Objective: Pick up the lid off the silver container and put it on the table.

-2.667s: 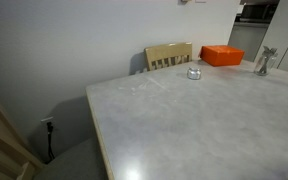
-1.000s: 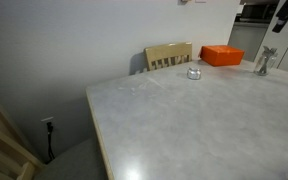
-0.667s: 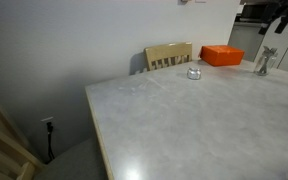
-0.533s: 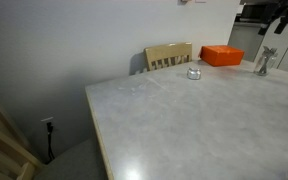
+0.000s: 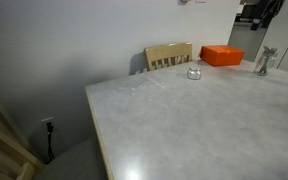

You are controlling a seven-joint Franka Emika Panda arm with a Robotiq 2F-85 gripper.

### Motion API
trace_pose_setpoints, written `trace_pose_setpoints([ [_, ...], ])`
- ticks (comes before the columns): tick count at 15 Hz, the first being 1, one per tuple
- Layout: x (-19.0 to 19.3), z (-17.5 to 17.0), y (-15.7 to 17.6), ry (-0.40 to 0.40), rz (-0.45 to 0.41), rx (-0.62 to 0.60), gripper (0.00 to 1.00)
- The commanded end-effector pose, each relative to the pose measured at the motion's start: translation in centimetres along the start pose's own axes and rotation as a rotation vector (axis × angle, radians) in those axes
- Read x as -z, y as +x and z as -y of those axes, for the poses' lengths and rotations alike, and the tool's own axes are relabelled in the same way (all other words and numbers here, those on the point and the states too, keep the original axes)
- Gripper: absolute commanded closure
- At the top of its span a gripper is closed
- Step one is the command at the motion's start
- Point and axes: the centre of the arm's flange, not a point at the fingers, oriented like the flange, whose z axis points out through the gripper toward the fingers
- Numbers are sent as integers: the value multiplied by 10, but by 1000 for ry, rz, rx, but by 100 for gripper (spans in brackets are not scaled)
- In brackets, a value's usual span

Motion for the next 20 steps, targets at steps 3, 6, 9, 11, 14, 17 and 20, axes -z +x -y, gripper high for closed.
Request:
trace_pose_setpoints([
  [3, -12, -5, 86, -11, 101, 151, 0],
  [6, -29, 5, 117, -51, 127, 187, 0],
  [9, -51, 22, 145, -78, 109, 178, 0],
  [11, -63, 33, 158, -81, 108, 104, 0],
  [14, -87, 48, 163, -97, 138, -40, 0],
  [17, -114, 60, 155, -122, 198, -208, 0],
  [20, -135, 68, 151, -118, 217, -359, 0],
])
